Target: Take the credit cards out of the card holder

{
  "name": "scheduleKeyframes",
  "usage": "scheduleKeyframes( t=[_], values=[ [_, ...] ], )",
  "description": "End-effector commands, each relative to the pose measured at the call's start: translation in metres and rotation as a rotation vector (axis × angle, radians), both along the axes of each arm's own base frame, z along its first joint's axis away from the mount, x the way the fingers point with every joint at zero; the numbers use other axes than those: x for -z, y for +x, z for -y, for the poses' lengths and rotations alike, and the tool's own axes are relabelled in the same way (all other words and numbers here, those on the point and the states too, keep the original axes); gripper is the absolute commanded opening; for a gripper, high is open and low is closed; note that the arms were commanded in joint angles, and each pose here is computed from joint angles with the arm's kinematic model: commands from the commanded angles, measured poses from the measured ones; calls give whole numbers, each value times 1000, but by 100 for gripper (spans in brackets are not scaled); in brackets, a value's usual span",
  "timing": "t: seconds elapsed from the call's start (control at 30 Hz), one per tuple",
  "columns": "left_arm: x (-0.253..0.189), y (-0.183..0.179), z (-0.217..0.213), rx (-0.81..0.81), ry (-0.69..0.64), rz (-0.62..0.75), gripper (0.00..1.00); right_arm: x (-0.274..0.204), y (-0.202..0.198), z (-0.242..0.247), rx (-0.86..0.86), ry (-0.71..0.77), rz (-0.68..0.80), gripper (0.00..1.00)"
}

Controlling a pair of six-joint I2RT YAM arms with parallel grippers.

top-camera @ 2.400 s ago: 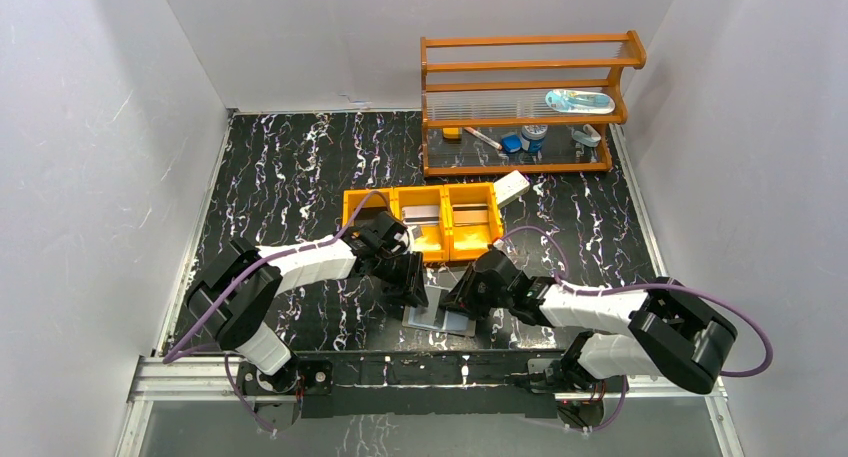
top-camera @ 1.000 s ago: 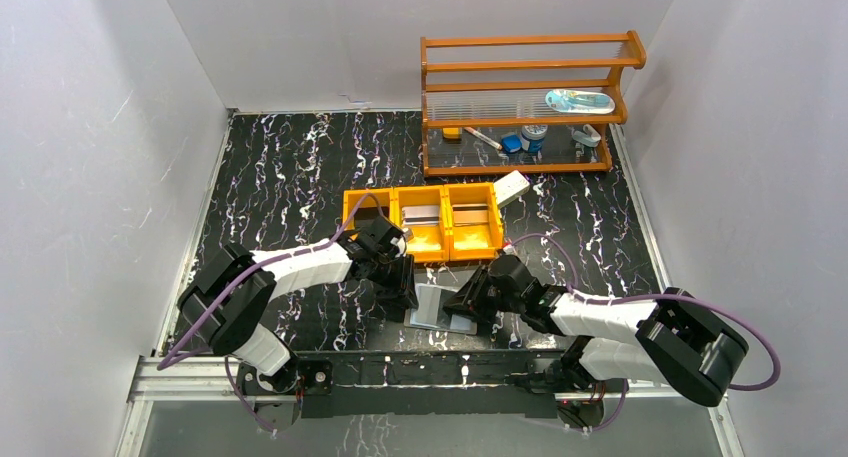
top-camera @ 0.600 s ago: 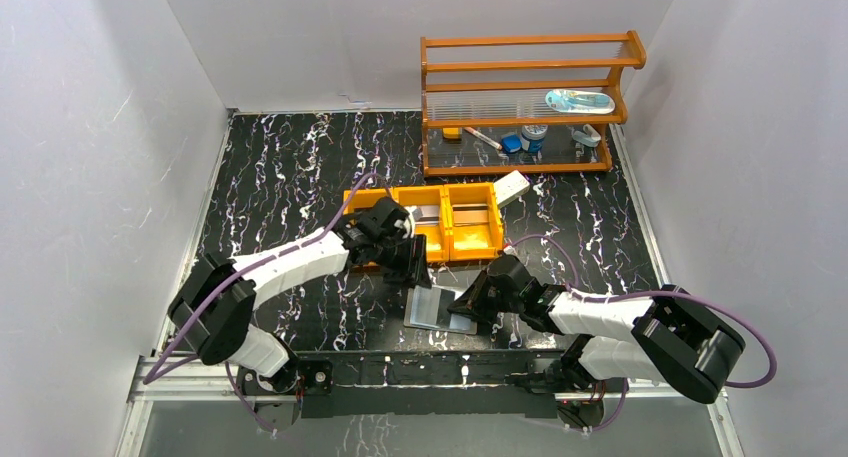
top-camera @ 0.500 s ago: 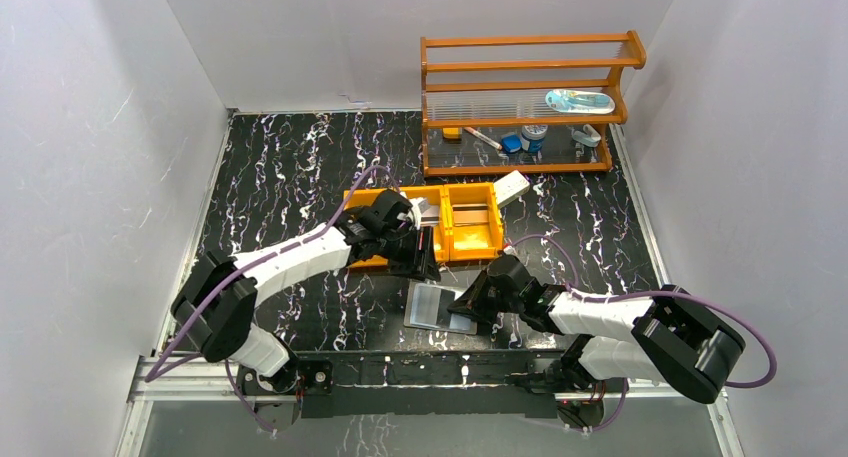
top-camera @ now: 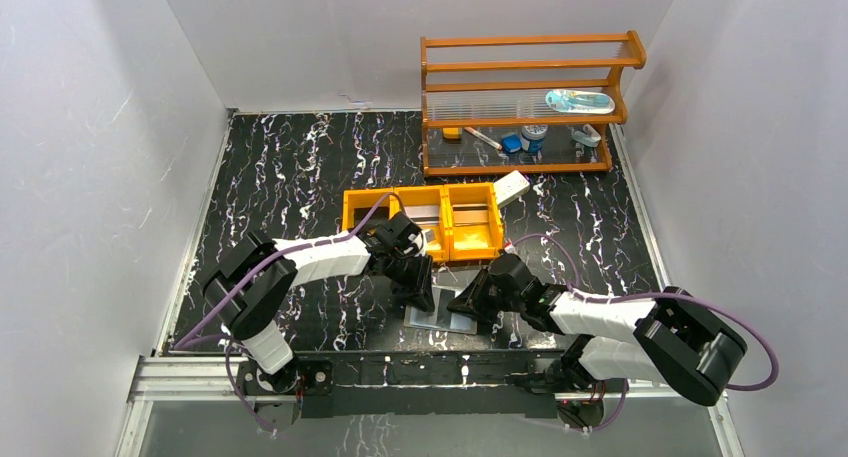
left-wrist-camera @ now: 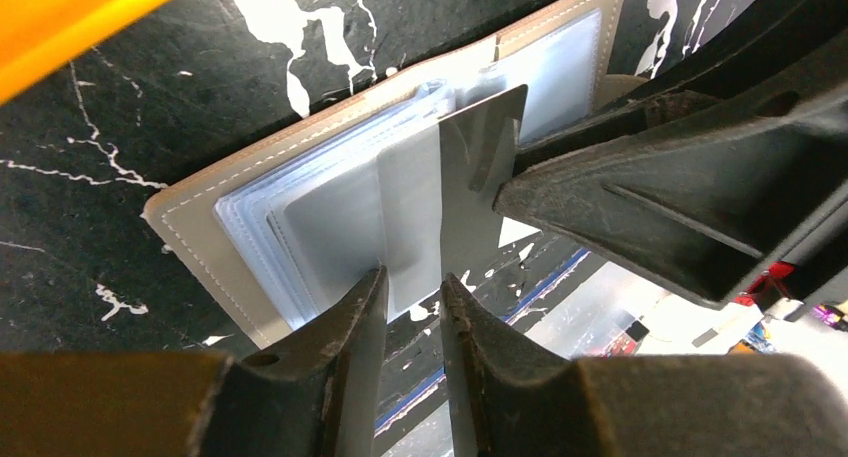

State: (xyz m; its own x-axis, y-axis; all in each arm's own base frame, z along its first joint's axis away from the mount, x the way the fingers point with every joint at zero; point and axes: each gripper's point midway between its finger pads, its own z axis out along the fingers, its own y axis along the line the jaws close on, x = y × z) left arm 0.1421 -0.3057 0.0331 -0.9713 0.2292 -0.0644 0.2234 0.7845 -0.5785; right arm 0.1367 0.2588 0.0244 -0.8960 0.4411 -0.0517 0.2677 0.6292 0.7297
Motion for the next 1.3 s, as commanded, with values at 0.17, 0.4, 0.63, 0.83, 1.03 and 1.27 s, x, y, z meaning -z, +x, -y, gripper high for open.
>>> scheduleKeyframes(
  t=[0.17,0.4,0.63,0.83,1.03,1.27],
  values=[
    [22,-11,-33,-36,145,-3,24,-10,3,-10,-48,60,53,38],
    [13,-8,-24,-40,117,9,20,-11,-1,-19,-71,125,40,35],
    [18,-15,-24,-37,96,-8,16,-3,-2,-18,-75,99,17,23],
    [19,-16,-27,-39,101,-6,15,-1,-3,-12,-61,67,4,6],
    [20,-18,-29,-32,93,-3,15,-7,3,2,-10,32,61,8],
    [23,-23,-27,2,78,-23,10,-12,1,-6,-38,102,74,22]
  ],
)
